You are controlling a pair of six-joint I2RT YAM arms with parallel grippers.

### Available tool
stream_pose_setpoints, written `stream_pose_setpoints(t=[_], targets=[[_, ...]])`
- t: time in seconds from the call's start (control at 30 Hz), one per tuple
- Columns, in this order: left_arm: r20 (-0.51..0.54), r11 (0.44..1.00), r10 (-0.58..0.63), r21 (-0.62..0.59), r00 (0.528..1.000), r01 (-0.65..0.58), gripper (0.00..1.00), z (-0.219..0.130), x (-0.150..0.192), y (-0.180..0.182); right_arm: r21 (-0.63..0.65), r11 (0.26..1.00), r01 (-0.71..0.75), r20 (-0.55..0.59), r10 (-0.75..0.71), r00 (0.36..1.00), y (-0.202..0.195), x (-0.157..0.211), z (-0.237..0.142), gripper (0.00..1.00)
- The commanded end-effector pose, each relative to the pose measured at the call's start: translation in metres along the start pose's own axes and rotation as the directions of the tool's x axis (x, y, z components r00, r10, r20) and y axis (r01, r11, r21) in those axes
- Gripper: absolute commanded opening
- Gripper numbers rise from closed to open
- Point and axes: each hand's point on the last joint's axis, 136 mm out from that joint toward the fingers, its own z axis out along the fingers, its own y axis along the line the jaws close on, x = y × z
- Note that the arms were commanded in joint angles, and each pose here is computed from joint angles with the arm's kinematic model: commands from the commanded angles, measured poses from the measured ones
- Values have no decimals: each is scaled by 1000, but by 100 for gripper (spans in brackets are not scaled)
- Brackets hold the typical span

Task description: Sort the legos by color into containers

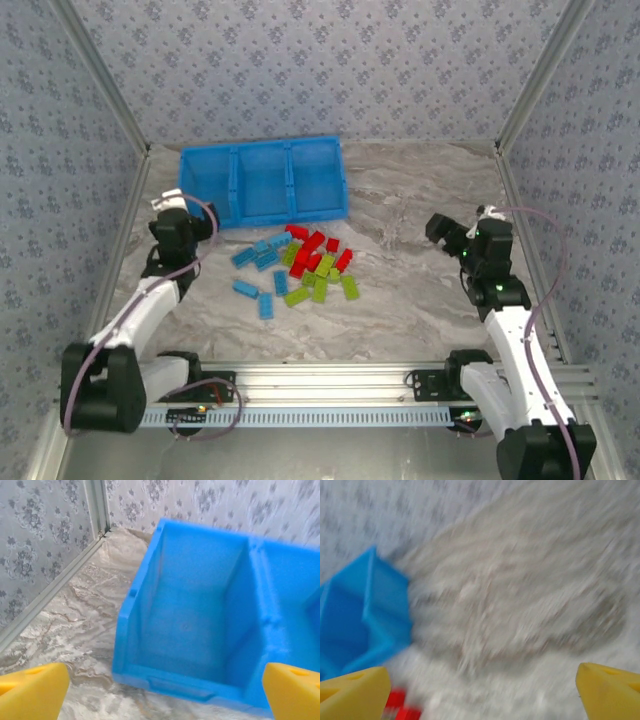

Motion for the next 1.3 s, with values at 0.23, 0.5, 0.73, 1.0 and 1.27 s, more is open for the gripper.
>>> stream_pose_setpoints(t=[0.23,0.5,0.73,1.0,1.27], targets=[[-586,947,-250,18,771,321,85,-105,108,-67,-206,971,121,-529,-214,821,96,141,-40,95],[-677,976,-205,-93,707,195,72,-118,167,-54,-324,908,266,-571,-412,710,166,188,-46,98],[-670,948,-317,-214,672,234,71,-112,185,-43,-339,880,334,-587,-475,656,186,208,-43,100],[-694,942,-335,-262,637,210,73,-86,213,-53,-331,871,364,-576,-492,653,190,209,-45,100],[-704,940,-336,-297,626,171,52,-73,233,-47,-335,853,399,-558,-521,646,191,208,-51,100]])
